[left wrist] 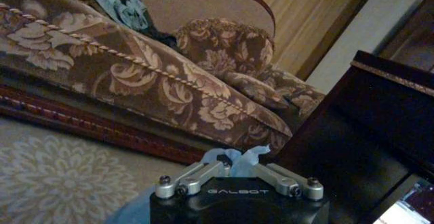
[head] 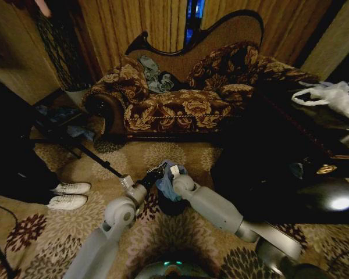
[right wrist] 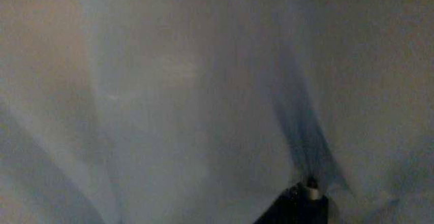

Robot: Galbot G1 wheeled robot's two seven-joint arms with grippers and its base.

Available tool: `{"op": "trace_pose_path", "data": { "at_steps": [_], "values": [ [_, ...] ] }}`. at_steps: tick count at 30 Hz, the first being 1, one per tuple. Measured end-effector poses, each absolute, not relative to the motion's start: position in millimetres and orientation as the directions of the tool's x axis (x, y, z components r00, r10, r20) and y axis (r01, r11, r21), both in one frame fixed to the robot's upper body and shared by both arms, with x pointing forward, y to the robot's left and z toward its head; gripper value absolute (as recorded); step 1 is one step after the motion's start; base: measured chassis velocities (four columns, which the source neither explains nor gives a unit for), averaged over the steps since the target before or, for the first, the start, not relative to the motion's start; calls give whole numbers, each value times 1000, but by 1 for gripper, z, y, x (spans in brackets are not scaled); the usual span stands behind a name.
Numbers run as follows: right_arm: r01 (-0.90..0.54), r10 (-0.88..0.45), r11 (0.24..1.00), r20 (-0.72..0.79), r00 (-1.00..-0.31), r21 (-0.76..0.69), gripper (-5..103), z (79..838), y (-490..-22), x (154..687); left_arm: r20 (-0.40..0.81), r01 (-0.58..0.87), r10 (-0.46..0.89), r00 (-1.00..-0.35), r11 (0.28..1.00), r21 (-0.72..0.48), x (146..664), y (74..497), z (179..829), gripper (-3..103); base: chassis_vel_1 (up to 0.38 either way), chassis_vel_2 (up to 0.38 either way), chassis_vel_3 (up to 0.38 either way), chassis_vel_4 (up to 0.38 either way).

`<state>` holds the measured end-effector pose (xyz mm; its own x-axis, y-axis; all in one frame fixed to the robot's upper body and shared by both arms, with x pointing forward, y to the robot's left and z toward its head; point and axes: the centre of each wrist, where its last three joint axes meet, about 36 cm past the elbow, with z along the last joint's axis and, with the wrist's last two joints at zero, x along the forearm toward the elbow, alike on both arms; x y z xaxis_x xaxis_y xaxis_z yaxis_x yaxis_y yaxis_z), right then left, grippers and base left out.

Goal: Place a garbage bag over the trash bin.

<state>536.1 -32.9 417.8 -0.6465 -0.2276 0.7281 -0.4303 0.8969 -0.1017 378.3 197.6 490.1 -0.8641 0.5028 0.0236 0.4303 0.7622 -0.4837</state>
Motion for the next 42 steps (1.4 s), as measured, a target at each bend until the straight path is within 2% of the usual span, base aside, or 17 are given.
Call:
{"op": "trace_pose_path", "data": {
  "at_steps": [24,42],
  "values": [
    [-406,-146,905,802,-580,-129,0,391,-34,532,-32,405,467,-884,728,-553,392,200,448,0,0,0,0,0],
    [-396,-149,914,829,-539,-93,0,378,-29,532,-36,335,410,-911,688,-644,399,188,427,0,0,0,0,0]
  ]
}}
